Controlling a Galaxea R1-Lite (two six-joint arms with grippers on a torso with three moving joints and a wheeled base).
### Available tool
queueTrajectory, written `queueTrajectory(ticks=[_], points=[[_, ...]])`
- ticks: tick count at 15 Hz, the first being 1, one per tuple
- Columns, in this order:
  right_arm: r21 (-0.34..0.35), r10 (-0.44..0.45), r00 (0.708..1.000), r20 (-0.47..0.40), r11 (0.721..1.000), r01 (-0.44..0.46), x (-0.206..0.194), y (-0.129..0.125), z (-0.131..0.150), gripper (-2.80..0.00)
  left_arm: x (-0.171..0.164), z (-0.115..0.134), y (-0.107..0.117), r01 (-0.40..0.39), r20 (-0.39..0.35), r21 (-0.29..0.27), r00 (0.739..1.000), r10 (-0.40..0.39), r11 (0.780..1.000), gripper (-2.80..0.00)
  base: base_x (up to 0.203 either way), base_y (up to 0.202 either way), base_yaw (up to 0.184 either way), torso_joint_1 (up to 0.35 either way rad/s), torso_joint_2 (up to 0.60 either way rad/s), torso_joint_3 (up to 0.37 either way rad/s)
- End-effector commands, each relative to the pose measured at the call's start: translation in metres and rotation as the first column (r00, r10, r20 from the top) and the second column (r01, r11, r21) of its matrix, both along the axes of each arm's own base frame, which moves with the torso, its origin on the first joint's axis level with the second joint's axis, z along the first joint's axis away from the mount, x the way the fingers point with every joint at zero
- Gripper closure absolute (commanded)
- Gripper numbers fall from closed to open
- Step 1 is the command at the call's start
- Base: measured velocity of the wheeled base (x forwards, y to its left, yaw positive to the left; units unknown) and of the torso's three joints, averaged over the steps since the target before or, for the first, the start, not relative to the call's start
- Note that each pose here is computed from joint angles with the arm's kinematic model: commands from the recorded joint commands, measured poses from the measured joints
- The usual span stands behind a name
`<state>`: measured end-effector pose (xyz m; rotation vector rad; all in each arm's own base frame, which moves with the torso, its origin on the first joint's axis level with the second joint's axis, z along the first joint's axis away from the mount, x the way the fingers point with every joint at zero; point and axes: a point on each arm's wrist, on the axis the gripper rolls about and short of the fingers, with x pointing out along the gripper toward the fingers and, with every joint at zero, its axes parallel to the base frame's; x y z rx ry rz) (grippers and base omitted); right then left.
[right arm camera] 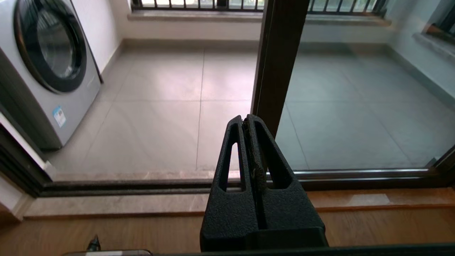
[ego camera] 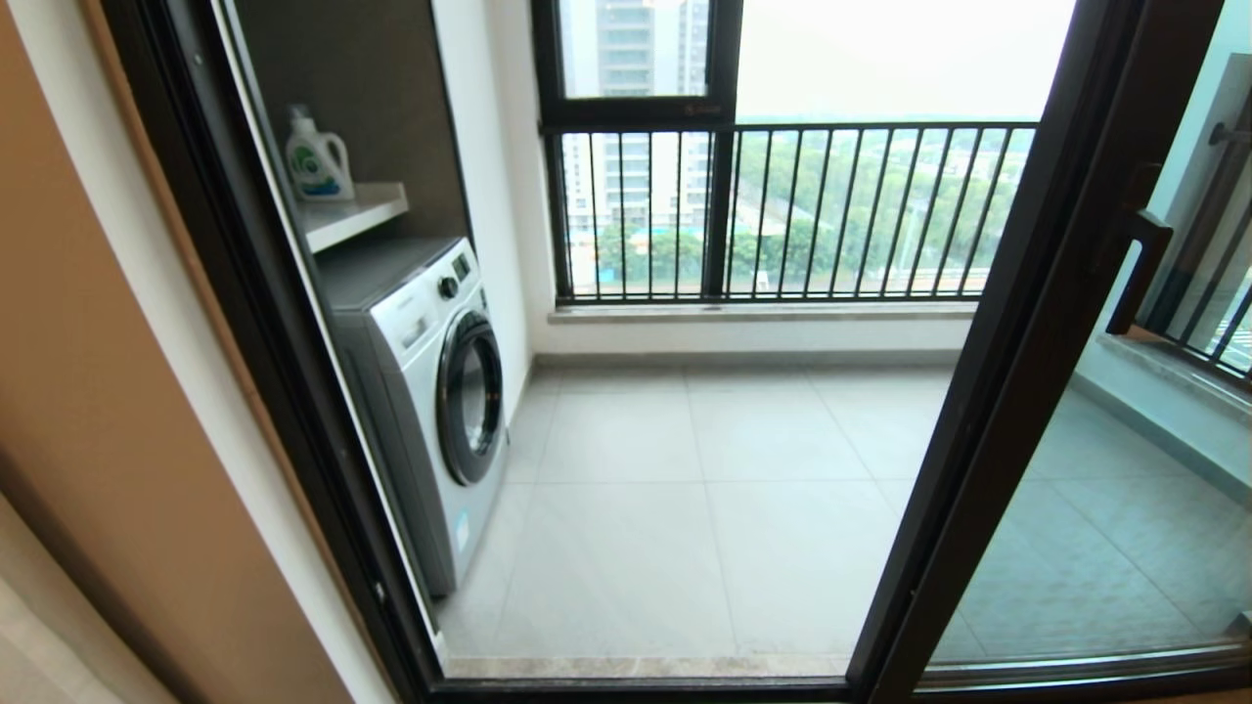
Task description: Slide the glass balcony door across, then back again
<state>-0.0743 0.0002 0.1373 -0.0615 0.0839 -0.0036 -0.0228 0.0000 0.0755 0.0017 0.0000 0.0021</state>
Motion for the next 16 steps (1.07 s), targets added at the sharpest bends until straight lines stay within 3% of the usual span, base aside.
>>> queueTrajectory(ticks=[1, 3, 5, 16], points=[[-0.034, 0.007, 0.999, -0.037, 0.999, -0.008, 0.034, 0.000, -0.044, 0.00, 0.000, 0.000, 0.000, 0.001, -0.002, 0.000, 1.000, -0.001, 1.000, 0.00, 0.000, 0.000, 0.000, 0.000, 0.00, 0.000], [-0.054, 0.038, 0.997, 0.063, 0.998, -0.034, 0.050, 0.000, -0.061, 0.00, 0.000, 0.000, 0.000, -0.001, -0.002, -0.002, 1.000, 0.001, 1.000, 0.00, 0.000, 0.000, 0.000, 0.000, 0.00, 0.000], [-0.059, 0.064, 0.993, 0.097, 0.997, -0.059, 0.052, 0.001, -0.062, 0.00, 0.000, 0.000, 0.000, -0.001, -0.002, -0.002, 1.000, 0.001, 1.000, 0.00, 0.000, 0.000, 0.000, 0.000, 0.00, 0.000], [-0.038, 0.050, 0.994, 0.097, 0.998, -0.047, 0.052, 0.001, -0.062, 0.00, 0.000, 0.000, 0.000, 0.001, -0.002, -0.001, 1.000, -0.001, 1.000, 0.00, 0.000, 0.000, 0.000, 0.000, 0.00, 0.000]])
